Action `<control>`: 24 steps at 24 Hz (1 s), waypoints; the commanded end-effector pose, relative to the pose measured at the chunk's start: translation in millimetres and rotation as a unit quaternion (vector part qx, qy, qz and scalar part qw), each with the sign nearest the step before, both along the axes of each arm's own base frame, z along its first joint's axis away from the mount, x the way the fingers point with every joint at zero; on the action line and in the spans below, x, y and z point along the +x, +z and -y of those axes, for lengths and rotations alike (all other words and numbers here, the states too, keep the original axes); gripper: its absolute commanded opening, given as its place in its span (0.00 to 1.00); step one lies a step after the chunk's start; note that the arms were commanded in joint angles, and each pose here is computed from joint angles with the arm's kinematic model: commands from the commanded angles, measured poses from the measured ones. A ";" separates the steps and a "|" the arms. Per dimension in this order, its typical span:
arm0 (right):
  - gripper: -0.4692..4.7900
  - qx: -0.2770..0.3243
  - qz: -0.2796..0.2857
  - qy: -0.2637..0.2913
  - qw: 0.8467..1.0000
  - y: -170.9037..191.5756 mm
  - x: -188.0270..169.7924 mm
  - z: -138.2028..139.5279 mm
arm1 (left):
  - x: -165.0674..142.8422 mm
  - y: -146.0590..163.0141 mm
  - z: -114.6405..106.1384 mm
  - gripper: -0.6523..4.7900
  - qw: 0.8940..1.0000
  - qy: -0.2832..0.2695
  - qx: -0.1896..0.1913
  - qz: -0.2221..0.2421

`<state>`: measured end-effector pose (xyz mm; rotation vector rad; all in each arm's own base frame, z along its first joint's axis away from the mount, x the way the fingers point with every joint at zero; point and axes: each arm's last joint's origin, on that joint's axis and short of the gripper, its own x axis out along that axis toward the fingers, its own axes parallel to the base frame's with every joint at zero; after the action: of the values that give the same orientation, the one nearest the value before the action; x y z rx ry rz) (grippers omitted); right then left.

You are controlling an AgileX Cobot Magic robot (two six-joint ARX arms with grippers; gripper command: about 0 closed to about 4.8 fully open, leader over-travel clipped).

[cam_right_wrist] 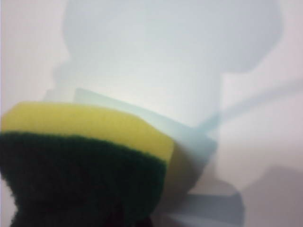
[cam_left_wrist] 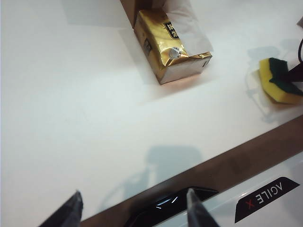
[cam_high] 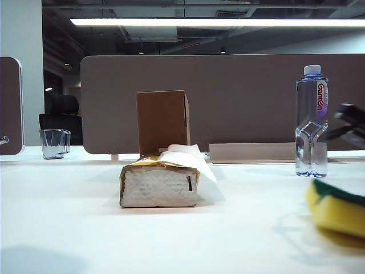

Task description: Move the sponge from left to right to wipe the table, avoiding obstacles on the table, and finally reaching the bottle of mineral water.

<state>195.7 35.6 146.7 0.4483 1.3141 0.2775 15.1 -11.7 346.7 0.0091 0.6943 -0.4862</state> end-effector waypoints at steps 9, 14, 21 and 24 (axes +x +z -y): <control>0.08 -0.067 -0.048 -0.068 0.994 -7.0 -13.2 46.2 | 1.3 3.1 0.2 0.64 1.000 0.000 -0.003 0.016; 0.08 -0.066 -0.049 -0.080 0.993 -6.8 -13.4 50.8 | 1.7 3.7 0.3 0.64 1.000 0.000 -0.003 0.020; 0.08 -0.070 -0.041 -0.079 0.994 -6.7 -12.1 51.7 | 2.3 4.5 0.4 0.64 1.000 0.000 -0.004 0.025; 0.08 -0.073 -0.031 -0.081 0.994 -6.3 -10.2 52.1 | 2.6 4.9 0.4 0.64 1.000 0.000 -0.004 0.028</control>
<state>189.1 -12.0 147.9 0.5245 1.3011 0.1586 17.5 -12.1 349.5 0.0123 0.6568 -0.4868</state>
